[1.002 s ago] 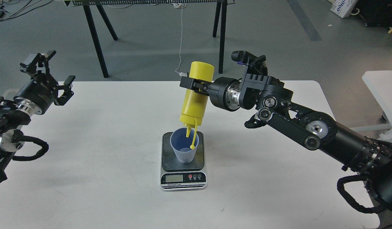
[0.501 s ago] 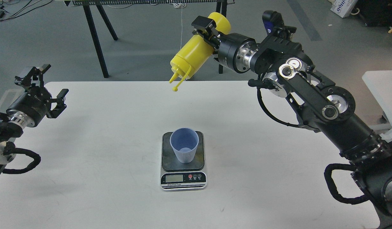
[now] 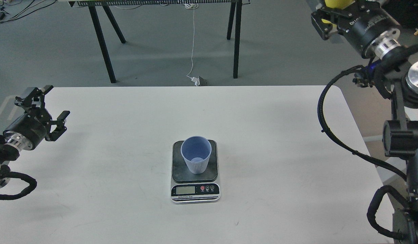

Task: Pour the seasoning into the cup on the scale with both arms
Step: 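Turn the bottle upright and lower it back onto the table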

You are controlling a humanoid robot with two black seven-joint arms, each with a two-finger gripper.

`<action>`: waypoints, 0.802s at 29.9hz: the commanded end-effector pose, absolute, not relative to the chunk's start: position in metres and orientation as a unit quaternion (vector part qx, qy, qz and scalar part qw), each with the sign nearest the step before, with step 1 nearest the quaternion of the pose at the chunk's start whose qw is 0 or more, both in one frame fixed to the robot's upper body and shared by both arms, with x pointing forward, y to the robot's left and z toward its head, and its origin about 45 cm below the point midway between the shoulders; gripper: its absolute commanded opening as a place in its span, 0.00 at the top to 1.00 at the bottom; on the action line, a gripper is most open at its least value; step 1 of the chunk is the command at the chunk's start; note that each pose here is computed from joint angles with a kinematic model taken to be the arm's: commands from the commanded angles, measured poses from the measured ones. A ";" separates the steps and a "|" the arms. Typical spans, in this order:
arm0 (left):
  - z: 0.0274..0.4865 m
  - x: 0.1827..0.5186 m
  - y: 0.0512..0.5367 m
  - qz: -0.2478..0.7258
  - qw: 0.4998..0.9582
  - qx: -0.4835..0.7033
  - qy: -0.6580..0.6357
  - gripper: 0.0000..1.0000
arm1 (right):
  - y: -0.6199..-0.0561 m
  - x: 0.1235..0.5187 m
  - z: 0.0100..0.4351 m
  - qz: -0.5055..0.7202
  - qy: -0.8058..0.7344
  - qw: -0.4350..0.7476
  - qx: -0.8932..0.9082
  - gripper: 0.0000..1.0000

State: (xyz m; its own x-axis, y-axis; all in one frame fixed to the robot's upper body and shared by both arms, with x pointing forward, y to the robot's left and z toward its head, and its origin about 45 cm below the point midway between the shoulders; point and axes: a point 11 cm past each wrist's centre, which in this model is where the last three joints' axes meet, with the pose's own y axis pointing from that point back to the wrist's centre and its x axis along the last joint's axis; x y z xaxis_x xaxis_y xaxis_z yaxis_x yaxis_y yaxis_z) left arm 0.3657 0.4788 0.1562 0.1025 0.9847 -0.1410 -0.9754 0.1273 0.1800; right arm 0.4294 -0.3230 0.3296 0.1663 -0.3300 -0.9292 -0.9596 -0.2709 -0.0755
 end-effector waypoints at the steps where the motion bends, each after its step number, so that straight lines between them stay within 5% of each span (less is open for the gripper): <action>1: 0.159 0.366 0.482 0.661 0.742 0.023 0.110 0.01 | -0.330 0.387 0.249 0.476 0.481 0.385 -0.628 0.91; 9: 0.161 0.368 0.481 0.661 0.743 0.021 0.108 0.01 | -0.335 0.304 0.154 0.500 0.490 0.364 -0.615 0.91; 24: 0.161 0.367 0.482 0.661 0.742 0.022 0.108 0.01 | -0.303 0.268 0.070 0.570 0.477 0.298 -0.599 0.84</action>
State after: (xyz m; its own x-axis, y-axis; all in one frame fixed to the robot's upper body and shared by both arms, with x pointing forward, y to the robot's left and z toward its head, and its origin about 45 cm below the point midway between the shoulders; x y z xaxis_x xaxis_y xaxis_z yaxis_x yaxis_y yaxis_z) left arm 0.3678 0.4810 0.1611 0.1040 0.9857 -0.1328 -0.9768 0.1264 0.1731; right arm 0.2698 -0.3108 0.0749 -0.1069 -0.2280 -0.9678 -0.9227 -0.3399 0.1820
